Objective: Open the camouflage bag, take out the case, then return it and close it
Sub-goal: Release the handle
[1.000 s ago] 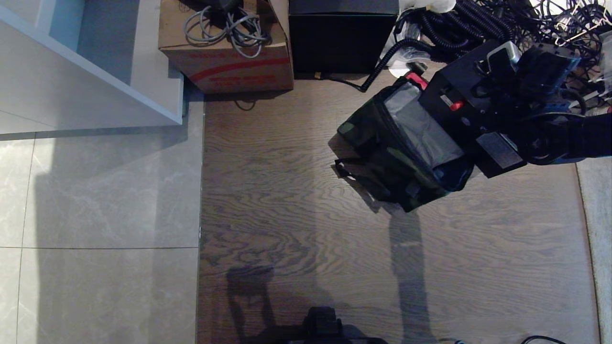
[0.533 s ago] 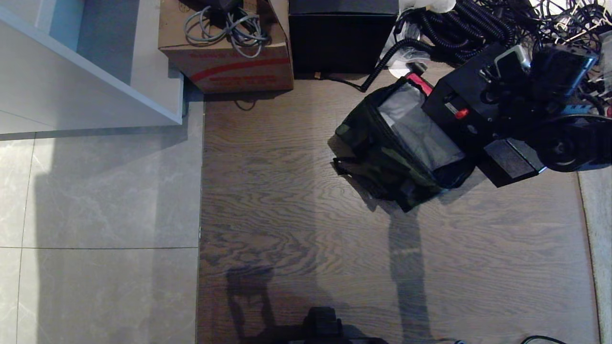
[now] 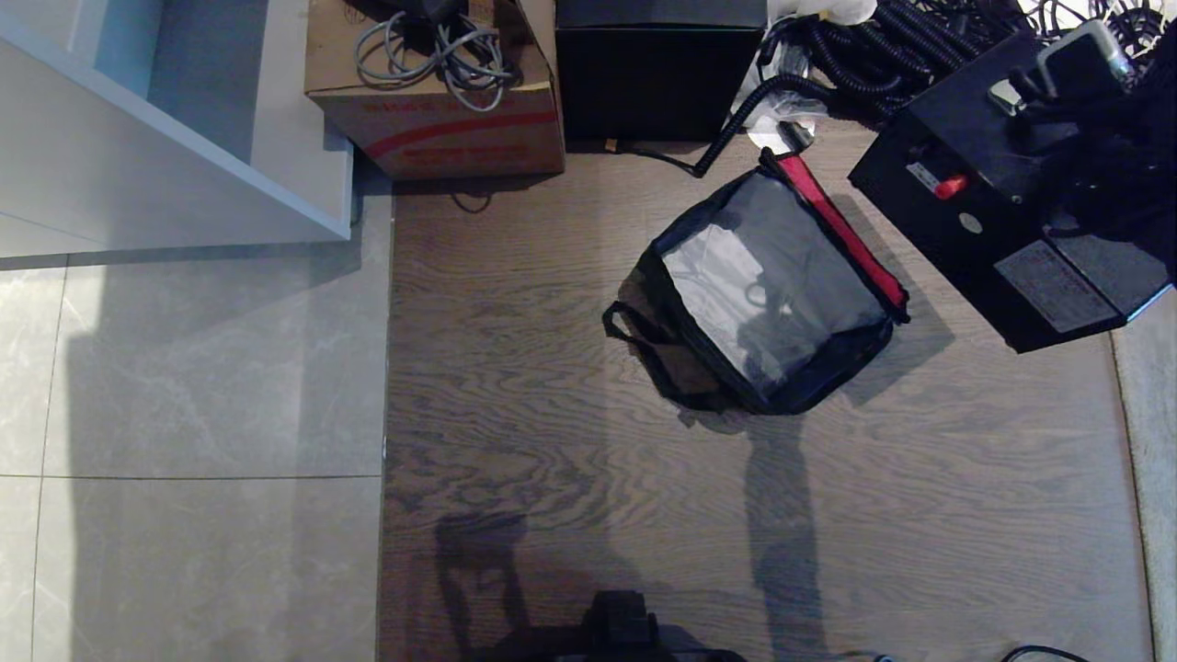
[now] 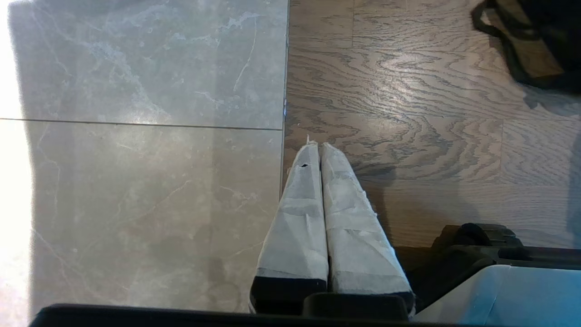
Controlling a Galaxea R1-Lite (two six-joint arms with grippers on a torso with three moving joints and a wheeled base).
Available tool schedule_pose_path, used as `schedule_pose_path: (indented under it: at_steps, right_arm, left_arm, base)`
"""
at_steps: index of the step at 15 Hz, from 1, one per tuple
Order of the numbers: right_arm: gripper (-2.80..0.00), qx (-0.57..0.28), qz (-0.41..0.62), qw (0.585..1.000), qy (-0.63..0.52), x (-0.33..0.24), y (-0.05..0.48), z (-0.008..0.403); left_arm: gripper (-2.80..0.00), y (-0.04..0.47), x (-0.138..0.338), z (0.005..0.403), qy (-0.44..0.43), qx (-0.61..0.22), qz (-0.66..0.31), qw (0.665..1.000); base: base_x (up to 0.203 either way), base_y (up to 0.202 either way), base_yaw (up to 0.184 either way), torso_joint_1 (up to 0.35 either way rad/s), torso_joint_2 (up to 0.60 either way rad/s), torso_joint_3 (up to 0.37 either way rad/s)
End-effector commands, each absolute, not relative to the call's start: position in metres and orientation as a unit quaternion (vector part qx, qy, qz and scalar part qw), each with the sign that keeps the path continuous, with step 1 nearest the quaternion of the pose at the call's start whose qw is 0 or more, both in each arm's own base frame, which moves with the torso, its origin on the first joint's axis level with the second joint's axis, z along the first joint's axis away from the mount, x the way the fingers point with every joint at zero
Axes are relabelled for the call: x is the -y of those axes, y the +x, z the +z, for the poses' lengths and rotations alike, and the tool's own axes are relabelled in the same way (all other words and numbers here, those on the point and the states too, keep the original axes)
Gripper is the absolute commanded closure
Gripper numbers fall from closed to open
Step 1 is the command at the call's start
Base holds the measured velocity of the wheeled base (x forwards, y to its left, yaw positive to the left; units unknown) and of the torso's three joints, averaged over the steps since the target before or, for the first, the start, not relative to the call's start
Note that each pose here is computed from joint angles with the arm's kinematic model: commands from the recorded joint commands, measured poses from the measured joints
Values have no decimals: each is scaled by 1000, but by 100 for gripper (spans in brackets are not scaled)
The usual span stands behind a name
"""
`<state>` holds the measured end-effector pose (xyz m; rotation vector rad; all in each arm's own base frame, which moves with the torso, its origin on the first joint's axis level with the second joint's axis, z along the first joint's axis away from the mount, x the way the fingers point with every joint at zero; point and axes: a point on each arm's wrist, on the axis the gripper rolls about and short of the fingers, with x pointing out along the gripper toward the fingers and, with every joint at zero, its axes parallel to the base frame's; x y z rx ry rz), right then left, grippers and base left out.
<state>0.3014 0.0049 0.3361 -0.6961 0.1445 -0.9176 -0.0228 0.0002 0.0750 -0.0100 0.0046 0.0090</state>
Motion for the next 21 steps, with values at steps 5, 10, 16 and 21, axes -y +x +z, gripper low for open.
schedule_pose_path:
  at_steps: [5, 10, 16, 21]
  right_arm:
    - [0, -102, -457, 823, -324, 18, 347, 305]
    - [0, -128, -474, 820, -295, 44, 422, 247]
    - [0, -151, -478, 817, -285, 59, 457, 201]
    - [0, -207, -444, 819, -299, 45, 456, 149]
  left_arm:
    - [0, -23, 0, 75, -5, -2, 5, 1000]
    - [0, -23, 0, 75, -5, -3, 5, 1000]
    - [0, -23, 0, 75, -5, -2, 5, 1000]
    - [0, -23, 0, 75, -5, -2, 5, 1000]
  base:
    - [0, 0, 0, 0, 0, 0]
    - [0, 0, 0, 0, 0, 0]
    - [0, 0, 0, 0, 0, 0]
    - [0, 0, 0, 0, 0, 0]
